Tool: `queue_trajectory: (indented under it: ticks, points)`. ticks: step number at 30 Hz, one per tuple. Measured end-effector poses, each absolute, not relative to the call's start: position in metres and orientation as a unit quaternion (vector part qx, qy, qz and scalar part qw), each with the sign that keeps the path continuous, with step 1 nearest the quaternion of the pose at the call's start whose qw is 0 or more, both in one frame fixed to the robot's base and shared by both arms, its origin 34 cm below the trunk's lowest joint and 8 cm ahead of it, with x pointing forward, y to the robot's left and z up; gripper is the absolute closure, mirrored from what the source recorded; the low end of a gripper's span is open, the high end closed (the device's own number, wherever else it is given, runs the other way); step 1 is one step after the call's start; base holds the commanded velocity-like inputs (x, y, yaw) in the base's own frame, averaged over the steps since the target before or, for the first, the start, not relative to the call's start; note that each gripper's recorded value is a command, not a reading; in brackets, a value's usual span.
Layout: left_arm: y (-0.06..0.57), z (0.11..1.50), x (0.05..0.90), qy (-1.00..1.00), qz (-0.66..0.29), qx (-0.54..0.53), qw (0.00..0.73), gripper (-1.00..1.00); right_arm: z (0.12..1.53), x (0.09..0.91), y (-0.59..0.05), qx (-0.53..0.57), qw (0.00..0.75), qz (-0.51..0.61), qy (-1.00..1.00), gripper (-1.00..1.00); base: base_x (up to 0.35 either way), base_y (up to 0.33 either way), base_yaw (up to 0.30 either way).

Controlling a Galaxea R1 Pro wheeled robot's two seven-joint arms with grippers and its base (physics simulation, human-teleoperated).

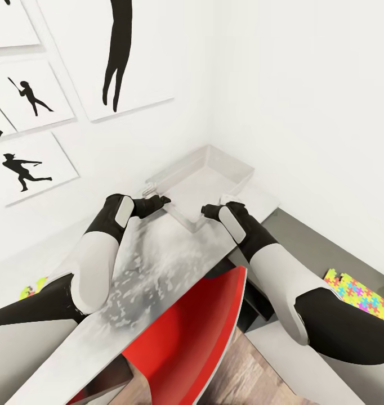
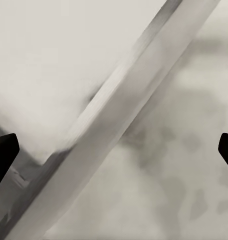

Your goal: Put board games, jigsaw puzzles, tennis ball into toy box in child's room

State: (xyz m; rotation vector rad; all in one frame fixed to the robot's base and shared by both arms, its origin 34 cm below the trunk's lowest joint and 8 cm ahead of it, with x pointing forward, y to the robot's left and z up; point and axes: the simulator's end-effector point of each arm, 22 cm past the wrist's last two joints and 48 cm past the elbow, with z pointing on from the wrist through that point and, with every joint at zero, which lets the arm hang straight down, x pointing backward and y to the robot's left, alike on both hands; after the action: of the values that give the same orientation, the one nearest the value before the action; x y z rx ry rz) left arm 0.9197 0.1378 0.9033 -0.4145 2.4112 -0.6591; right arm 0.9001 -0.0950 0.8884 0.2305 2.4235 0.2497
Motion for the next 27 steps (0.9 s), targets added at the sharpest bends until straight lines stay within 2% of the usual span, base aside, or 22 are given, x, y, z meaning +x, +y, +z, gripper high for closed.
queue_trajectory:
  ticks: [2,3,27]
  points:
    - [0.1379,0.9033,0.9197,0.908,-0.248,-0.156,0.299,1.00,0.8885,0.9001,-0.0950,0.088,0.340,0.096,0.931,-1.00,0.000,0.000,0.000]
    - [0.1379,0.9033,0.9197,0.908,-0.248,-0.156,0.299,1.00,0.8885,0.9001,-0.0950,0.088,0.340,0.096,0.931,1.00,0.000,0.000,0.000]
    - [0.1389,0.9030,0.9199,0.909,-0.245,-0.155,0.300,1.00,0.8865,0.8987,-0.0942,0.091,0.336,0.099,0.932,1.00,0.000,0.000,0.000]
